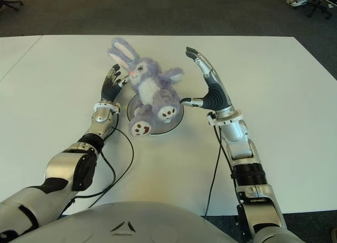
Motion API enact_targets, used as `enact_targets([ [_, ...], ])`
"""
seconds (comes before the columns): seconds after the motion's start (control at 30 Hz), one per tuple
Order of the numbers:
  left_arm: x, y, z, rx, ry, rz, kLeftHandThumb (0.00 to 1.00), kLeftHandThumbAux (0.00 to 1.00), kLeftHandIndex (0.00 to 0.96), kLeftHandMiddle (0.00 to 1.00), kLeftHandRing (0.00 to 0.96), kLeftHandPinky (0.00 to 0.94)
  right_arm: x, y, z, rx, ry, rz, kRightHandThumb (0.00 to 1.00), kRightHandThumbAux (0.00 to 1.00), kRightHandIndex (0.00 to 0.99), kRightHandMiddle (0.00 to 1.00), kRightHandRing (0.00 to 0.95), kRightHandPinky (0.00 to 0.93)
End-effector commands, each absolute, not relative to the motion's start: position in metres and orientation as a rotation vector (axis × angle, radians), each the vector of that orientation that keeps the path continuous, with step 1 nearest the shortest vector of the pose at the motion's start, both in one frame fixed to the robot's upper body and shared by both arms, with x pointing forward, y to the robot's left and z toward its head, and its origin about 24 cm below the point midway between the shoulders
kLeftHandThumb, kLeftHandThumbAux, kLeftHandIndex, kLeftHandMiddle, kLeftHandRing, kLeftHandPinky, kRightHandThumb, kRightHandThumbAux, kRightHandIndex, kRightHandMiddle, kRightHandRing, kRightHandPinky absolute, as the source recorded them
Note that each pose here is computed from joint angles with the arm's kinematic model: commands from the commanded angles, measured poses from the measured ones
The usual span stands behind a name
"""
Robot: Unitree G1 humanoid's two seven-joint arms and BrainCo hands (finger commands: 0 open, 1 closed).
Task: Put the doll into the plate.
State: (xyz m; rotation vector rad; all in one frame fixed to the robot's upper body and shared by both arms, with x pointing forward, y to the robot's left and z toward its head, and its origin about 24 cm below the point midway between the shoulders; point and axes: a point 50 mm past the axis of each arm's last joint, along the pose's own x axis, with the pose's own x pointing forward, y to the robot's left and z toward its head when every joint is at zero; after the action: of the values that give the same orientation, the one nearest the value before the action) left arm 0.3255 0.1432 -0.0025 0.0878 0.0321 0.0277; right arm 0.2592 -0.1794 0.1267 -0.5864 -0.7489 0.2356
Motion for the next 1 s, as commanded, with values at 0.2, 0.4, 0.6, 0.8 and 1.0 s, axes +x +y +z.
enact_targets([
  [0.2, 0.238, 0.153, -0.097, 0.108, 0.482, 0.056, 0.023, 0.579, 0.0, 0.054, 0.051, 0.055, 0.263, -0.194, 0.144, -0.571, -0.795, 0.174, 0.034, 0.368, 0.0, 0.0, 0.0, 0.0],
  [0.4, 0.238, 0.153, -0.098, 0.108, 0.486, 0.058, 0.026, 0.577, 0.0, 0.053, 0.049, 0.054, 0.259, -0.195, 0.148, -0.522, -0.821, 0.166, 0.06, 0.373, 0.0, 0.0, 0.0, 0.0],
  [0.6, 0.239, 0.153, -0.096, 0.109, 0.468, 0.065, 0.028, 0.565, 0.0, 0.056, 0.052, 0.061, 0.253, -0.19, 0.153, -0.443, -0.785, 0.231, 0.105, 0.39, 0.0, 0.003, 0.0, 0.0],
  [0.8, 0.239, 0.152, -0.097, 0.112, 0.483, 0.06, 0.027, 0.56, 0.0, 0.056, 0.053, 0.06, 0.254, -0.192, 0.157, -0.283, -0.719, 0.282, 0.179, 0.423, 0.01, 0.017, 0.0, 0.011],
  [1.0, 0.239, 0.152, -0.098, 0.109, 0.493, 0.067, 0.015, 0.555, 0.0, 0.057, 0.054, 0.065, 0.252, -0.197, 0.161, -0.26, -0.733, 0.269, 0.225, 0.469, 0.034, 0.03, 0.001, 0.015],
])
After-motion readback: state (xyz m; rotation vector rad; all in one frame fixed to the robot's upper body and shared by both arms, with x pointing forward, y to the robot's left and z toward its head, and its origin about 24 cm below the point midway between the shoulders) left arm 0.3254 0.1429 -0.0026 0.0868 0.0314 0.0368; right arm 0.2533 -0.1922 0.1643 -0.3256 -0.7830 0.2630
